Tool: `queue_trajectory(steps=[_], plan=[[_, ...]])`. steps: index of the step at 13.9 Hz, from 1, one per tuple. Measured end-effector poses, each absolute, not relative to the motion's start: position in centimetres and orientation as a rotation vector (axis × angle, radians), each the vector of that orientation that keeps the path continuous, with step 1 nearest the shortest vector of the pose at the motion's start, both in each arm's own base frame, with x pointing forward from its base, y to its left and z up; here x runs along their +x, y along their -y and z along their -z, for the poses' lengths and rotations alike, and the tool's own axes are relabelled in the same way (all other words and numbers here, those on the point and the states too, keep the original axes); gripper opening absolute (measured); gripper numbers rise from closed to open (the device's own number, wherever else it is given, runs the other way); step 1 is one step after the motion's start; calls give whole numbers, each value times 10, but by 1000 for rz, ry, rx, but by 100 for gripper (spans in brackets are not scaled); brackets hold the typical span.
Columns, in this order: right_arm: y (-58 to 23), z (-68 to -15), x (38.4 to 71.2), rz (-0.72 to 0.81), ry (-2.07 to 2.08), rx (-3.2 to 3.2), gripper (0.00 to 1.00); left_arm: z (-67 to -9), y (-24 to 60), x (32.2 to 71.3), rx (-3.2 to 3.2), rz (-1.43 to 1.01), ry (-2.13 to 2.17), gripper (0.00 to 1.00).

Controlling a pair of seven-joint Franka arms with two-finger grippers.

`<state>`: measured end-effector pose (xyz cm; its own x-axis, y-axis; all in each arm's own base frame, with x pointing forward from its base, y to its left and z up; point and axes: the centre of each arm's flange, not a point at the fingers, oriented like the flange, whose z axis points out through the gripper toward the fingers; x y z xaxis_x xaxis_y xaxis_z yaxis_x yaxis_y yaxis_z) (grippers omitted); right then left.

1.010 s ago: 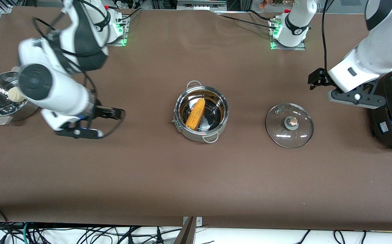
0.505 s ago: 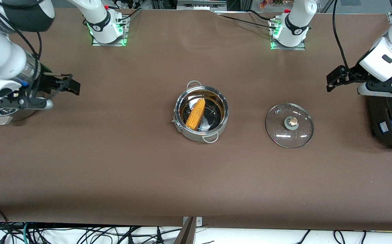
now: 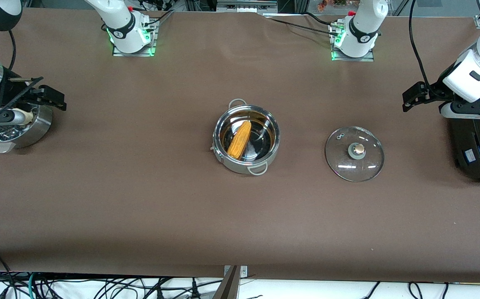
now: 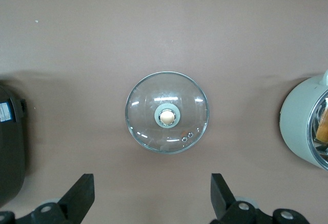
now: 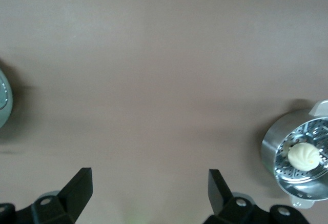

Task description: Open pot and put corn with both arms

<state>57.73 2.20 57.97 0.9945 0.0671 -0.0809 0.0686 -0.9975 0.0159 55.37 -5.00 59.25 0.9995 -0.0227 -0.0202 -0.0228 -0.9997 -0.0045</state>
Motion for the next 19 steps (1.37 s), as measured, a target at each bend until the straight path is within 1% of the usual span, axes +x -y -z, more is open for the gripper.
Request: queue_trajectory(steps=[12, 19], plan=[[-27, -584, 581, 78, -141, 3066, 100, -591, 52, 551, -3134, -59, -19, 100], [-31, -574, 586, 97, -155, 3052, 100, -592, 55, 551, -3134, -60, -27, 100]])
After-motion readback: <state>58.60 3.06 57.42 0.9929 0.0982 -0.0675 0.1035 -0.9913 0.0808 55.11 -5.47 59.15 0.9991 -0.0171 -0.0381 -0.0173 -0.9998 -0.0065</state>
